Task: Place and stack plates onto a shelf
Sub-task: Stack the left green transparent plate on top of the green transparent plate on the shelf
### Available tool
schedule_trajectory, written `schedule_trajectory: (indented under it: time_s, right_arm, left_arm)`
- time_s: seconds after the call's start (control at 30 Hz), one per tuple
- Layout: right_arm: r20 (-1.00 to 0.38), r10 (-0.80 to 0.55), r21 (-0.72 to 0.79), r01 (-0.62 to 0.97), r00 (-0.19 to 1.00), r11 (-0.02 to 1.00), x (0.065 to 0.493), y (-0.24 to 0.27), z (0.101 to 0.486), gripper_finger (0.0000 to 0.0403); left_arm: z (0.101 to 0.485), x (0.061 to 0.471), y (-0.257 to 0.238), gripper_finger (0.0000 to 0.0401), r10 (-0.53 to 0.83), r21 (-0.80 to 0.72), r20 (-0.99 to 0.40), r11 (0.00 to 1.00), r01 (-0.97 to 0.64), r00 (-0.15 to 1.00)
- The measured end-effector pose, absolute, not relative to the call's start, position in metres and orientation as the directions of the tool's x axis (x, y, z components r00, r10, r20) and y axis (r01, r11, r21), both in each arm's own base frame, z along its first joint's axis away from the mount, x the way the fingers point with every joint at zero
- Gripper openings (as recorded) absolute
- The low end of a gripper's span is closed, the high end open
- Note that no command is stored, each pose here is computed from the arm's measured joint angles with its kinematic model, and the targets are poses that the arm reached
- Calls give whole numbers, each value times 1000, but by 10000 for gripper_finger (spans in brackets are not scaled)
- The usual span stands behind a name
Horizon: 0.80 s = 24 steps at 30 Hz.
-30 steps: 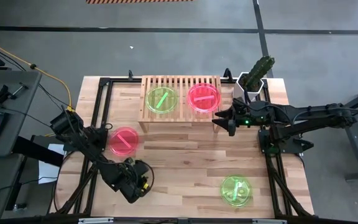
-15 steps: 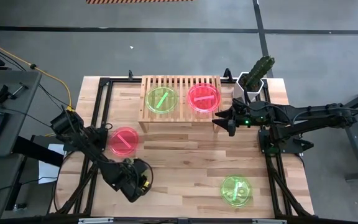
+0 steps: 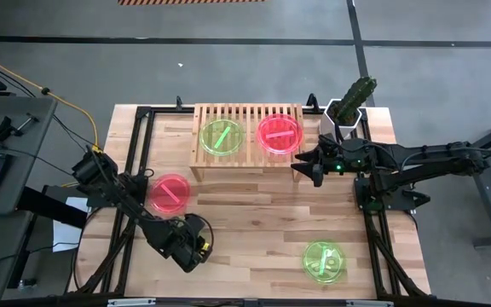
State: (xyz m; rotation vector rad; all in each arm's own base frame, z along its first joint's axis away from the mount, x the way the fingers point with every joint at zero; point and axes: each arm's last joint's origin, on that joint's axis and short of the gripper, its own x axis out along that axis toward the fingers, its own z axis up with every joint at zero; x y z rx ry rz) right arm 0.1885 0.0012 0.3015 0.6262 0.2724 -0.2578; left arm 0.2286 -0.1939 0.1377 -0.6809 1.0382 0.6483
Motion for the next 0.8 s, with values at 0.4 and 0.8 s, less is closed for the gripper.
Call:
schedule_trajectory:
  time_s: [0.4, 0.8]
  right_arm:
    - [-331, -154, 537, 320, 931, 781, 188, 1, 301, 243]
    - [-334, -154, 536, 322, 930, 781, 188, 1, 301, 243]
  left_arm:
    - [131, 229, -195, 117, 157, -177, -932, 594, -785, 328]
    - [165, 223, -189, 3, 57, -249, -924, 660, -709, 377]
